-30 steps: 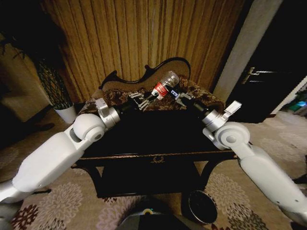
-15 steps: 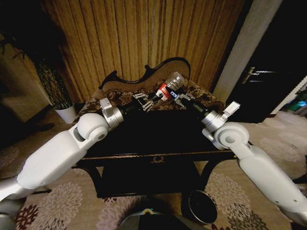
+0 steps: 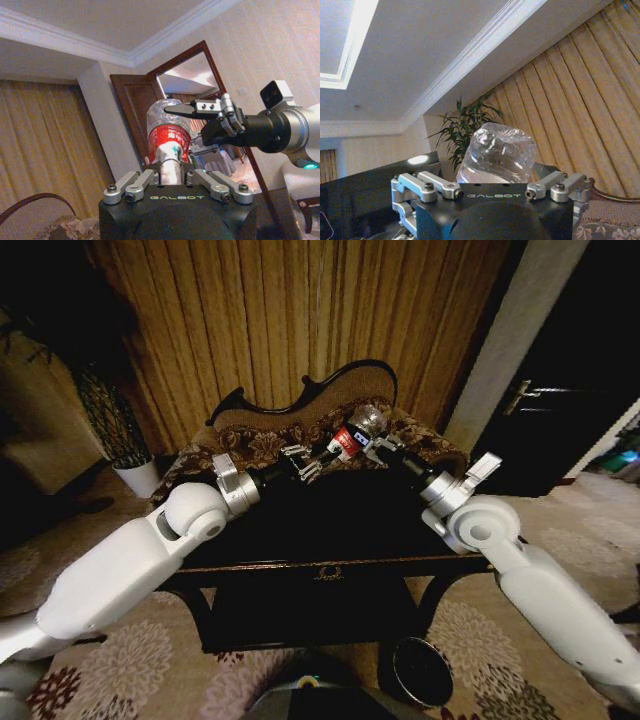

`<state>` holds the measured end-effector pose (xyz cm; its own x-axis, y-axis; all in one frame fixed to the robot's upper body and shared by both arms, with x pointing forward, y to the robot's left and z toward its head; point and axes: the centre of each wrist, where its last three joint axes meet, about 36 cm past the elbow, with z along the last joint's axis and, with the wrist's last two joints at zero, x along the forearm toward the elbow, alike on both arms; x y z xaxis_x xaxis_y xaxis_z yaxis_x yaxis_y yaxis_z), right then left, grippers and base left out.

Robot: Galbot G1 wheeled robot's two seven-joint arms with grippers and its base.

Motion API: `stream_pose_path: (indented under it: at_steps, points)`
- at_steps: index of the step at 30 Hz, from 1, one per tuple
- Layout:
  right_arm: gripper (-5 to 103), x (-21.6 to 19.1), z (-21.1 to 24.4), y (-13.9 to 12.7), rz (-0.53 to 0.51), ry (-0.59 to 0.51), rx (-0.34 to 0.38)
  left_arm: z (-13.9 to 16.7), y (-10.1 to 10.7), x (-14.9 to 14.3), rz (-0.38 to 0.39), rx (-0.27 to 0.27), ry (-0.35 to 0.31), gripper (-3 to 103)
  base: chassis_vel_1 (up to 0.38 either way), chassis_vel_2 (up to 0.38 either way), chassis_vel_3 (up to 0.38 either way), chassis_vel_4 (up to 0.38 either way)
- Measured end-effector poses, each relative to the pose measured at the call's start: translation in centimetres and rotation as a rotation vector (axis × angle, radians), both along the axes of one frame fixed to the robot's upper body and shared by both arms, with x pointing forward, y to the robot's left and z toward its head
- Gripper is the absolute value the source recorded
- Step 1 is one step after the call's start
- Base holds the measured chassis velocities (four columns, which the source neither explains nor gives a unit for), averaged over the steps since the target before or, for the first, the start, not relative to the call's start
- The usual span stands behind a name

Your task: Move to the front of the table and place the trash on the table into the trash bin.

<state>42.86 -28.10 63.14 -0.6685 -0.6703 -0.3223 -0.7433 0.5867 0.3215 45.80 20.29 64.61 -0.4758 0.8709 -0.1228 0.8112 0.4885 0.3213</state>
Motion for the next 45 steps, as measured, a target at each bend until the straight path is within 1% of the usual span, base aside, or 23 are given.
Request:
stream_pose_path:
  at_steps: [1,2,3,4,6,7,9,10,11,13,16,17,24,29,30,31,33,34,37,39,42,44,45]
  points:
    - [99,-0.02,-0.01,0.01,0.001,0.000,0.000,0.03,-0.03,-0.02,-0.001,0.000,-0.001,19,0.000,0.000,0.000,0.000]
    - [99,-0.02,-0.01,0.01,0.001,0.000,0.000,0.03,-0.03,-0.02,-0.001,0.000,-0.001,19,0.000,0.000,0.000,0.000]
    - [94,-0.04,-0.02,0.02,0.001,0.000,0.000,0.04,-0.05,-0.06,-0.003,0.001,-0.001,19,0.000,0.000,0.000,0.000]
    - [94,-0.06,-0.02,0.03,0.002,0.000,0.000,0.05,-0.07,-0.10,-0.004,0.001,-0.002,19,0.000,0.000,0.000,0.000]
    - [84,-0.09,-0.02,-0.02,0.000,0.000,-0.001,0.07,-0.07,-0.20,-0.006,0.002,-0.003,19,0.000,0.000,0.000,0.000]
    - [84,-0.09,-0.02,-0.02,0.000,0.000,-0.001,0.07,-0.07,-0.20,-0.006,0.002,-0.003,19,0.000,0.000,0.000,0.000]
    - [73,-0.11,0.00,-0.10,-0.002,0.000,-0.004,0.03,-0.07,-0.25,-0.006,0.002,-0.002,19,0.000,0.000,0.000,0.000]
    - [73,-0.13,0.02,-0.11,-0.002,-0.001,-0.004,0.00,-0.05,-0.26,-0.005,0.003,-0.002,19,0.000,0.000,0.000,0.000]
    - [62,-0.18,0.08,-0.13,-0.002,-0.002,-0.006,-0.05,0.00,-0.25,-0.005,0.003,-0.002,19,0.000,0.000,0.000,0.000]
    - [62,-0.20,0.11,-0.15,-0.002,-0.003,-0.007,-0.10,0.03,-0.25,-0.006,0.002,-0.003,19,0.000,0.000,0.000,0.000]
    - [51,-0.29,0.12,-0.18,-0.001,-0.003,-0.011,-0.15,0.06,-0.26,-0.007,0.003,-0.004,19,0.000,0.000,0.000,0.000]
    - [51,-0.29,0.12,-0.18,-0.001,-0.003,-0.011,-0.15,0.06,-0.26,-0.007,0.003,-0.004,19,0.000,0.000,0.000,0.000]
    - [37,-0.46,0.21,-0.28,-0.001,-0.006,-0.019,-0.09,0.20,-0.40,-0.010,0.006,-0.009,19,0.000,0.000,0.000,0.000]
    - [37,-0.54,0.14,-0.29,0.000,-0.005,-0.019,-0.19,0.31,-0.48,-0.013,0.003,-0.010,19,0.000,0.000,0.000,0.000]
    - [37,-0.55,0.10,-0.31,0.001,-0.004,-0.020,-0.16,0.44,-0.46,-0.019,0.004,-0.011,16,0.000,0.000,0.000,0.000]
    - [37,-0.56,0.08,-0.33,0.001,-0.004,-0.020,-0.13,0.52,-0.45,-0.023,0.005,-0.012,18,0.000,0.000,0.000,0.000]
    - [35,-0.55,0.06,-0.39,0.002,-0.005,-0.022,-0.08,0.78,-0.46,-0.030,0.009,-0.013,28,0.000,0.000,0.000,0.000]
    - [35,-0.55,0.06,-0.39,0.002,-0.005,-0.022,-0.08,0.78,-0.46,-0.030,0.009,-0.013,28,0.000,0.000,0.000,0.000]
    - [30,-0.42,-0.08,-0.55,-0.003,-0.003,-0.024,-0.28,0.90,-0.49,-0.038,0.000,-0.020,44,0.000,0.000,0.000,0.000]
    - [30,-0.41,-0.10,-0.58,-0.004,-0.002,-0.025,-0.30,0.90,-0.51,-0.041,0.000,-0.020,44,0.000,0.000,0.000,0.000]
    - [27,-0.37,-0.07,-0.79,-0.004,-0.004,-0.034,-0.41,0.89,-0.52,-0.048,0.000,-0.018,61,0.000,0.000,0.000,0.000]
    - [27,-0.36,-0.05,-0.82,-0.004,-0.005,-0.035,-0.42,0.89,-0.53,-0.048,0.000,-0.018,61,0.000,0.000,0.000,0.000]
    - [27,-0.35,-0.03,-0.88,-0.005,-0.006,-0.036,-0.46,0.89,-0.54,-0.048,0.000,-0.017,66,0.000,0.000,0.000,0.000]
